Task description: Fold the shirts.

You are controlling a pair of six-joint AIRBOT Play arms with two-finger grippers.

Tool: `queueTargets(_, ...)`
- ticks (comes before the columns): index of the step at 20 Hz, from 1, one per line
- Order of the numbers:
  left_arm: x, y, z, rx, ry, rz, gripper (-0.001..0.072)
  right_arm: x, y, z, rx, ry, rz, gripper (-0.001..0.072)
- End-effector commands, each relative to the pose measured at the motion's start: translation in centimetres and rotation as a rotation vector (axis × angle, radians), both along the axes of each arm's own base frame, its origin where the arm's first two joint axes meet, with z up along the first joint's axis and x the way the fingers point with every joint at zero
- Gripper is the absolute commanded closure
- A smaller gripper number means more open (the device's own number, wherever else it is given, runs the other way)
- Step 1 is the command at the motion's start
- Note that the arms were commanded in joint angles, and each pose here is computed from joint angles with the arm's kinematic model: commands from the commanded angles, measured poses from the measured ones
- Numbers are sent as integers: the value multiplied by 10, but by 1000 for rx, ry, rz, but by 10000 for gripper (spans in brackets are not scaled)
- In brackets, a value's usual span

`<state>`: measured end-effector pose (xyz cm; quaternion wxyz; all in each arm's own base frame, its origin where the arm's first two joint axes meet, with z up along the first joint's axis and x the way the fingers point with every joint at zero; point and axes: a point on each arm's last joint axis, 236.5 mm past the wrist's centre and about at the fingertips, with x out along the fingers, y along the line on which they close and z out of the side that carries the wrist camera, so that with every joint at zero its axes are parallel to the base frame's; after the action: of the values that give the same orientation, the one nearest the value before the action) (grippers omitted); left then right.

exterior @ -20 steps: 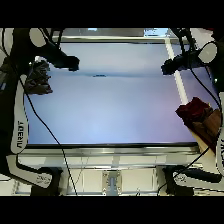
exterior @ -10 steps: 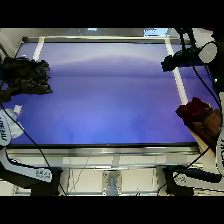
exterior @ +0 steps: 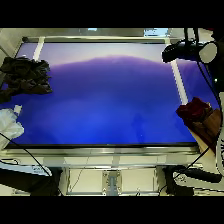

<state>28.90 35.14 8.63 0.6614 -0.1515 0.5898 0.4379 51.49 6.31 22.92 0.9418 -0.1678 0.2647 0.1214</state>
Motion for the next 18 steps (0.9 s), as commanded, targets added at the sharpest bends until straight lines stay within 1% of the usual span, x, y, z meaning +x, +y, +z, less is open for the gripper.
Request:
queueTargets(1, -37, 36, -1, 27, 16, 69, 111, -2, 2, -2, 5, 12, 3, 434)
queueTargets(5, -61, 59, -8, 27, 11, 123, 106, -6, 6, -8, 25, 46, 13, 434)
queueTargets(7, -59, 58, -27, -44, -17, 133, 97, -7, 7, -8, 29, 48, 14, 434)
queueTargets(8, -52, 53, -40, -99, -39, 113, 57, -7, 7, -9, 29, 50, 14, 434)
queueTargets(9, -42, 47, -53, -151, -58, 88, 56, -7, 7, -9, 29, 52, 14, 434)
queueTargets(12, -19, 35, -79, -251, -104, 36, 56, -8, 8, -9, 37, 53, 17, 433)
queueTargets(14, -20, 34, -92, -276, -79, 20, 56, -9, 12, -10, 54, 60, 24, 432)
queueTargets(16, -32, 40, -101, -266, -14, 31, 57, -11, 17, -11, 75, 73, 33, 432)
queueTargets(18, -43, 45, -108, -259, 41, 44, 77, -12, 22, -10, 102, 78, 43, 433)
